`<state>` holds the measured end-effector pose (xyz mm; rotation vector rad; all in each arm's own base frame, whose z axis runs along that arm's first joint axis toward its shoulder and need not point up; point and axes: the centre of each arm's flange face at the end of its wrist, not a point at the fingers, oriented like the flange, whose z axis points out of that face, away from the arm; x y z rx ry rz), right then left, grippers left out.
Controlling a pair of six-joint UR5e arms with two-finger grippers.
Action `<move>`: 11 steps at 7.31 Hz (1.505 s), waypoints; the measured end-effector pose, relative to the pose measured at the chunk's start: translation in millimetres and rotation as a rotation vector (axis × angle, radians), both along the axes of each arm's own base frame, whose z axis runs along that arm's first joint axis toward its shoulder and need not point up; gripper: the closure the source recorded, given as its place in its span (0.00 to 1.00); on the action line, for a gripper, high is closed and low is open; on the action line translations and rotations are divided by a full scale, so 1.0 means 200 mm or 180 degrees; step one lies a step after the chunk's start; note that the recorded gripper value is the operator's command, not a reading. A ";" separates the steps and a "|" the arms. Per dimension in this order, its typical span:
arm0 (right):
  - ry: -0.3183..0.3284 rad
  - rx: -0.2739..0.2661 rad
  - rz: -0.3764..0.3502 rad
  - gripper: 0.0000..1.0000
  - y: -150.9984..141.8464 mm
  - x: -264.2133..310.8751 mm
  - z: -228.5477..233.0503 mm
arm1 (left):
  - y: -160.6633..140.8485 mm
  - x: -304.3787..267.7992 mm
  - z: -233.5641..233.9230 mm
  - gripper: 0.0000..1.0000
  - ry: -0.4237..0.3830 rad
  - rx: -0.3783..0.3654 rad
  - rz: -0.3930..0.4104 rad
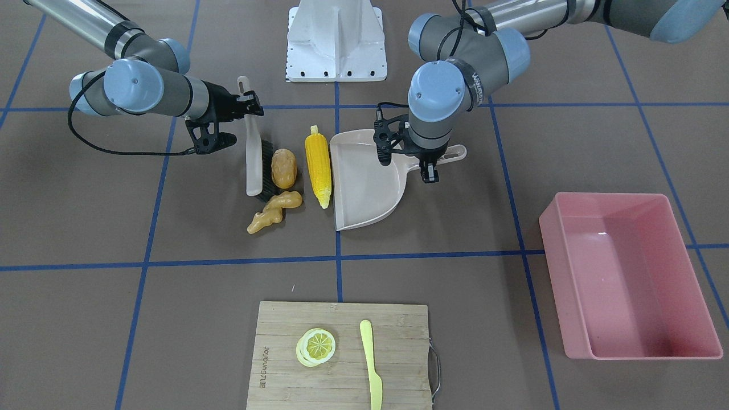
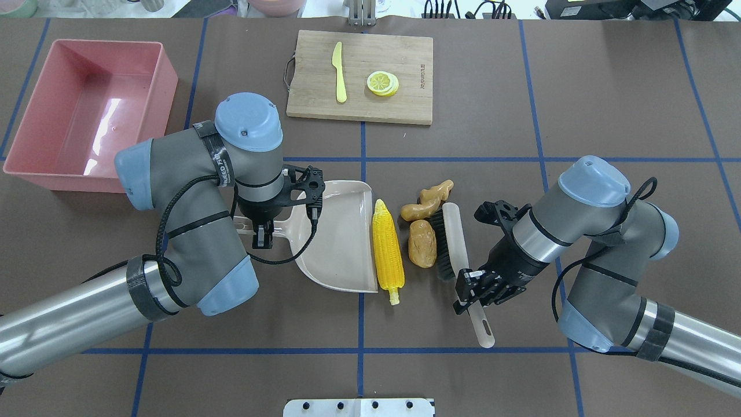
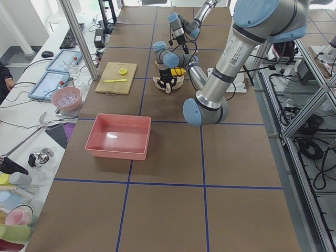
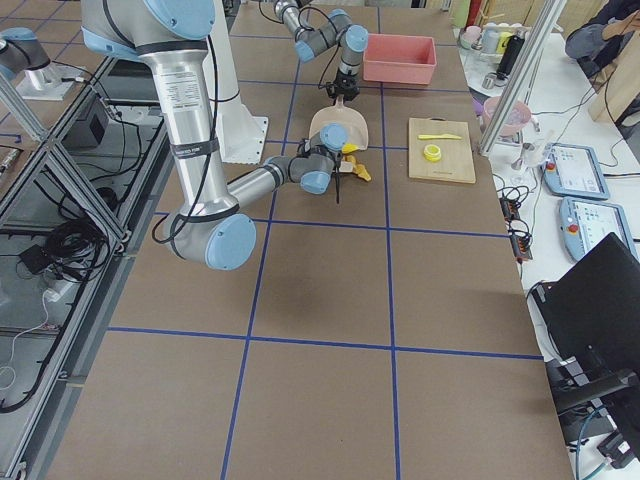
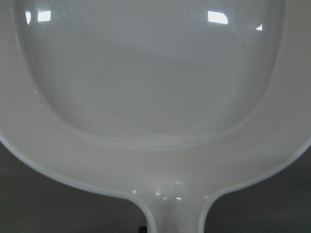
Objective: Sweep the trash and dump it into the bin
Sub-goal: 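Sweep the corn and potato into the dustpan with the right-held brush, then push the brush into the dustpan, then lift it back toward the ginger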
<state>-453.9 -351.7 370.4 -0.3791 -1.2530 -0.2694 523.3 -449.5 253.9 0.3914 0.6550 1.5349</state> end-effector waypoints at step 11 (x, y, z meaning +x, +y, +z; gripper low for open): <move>-0.0082 -0.0127 0.0143 1.00 0.09 -0.46 -0.49 | -0.01 0.04 -0.06 1.00 0.0035 0.0014 0.0011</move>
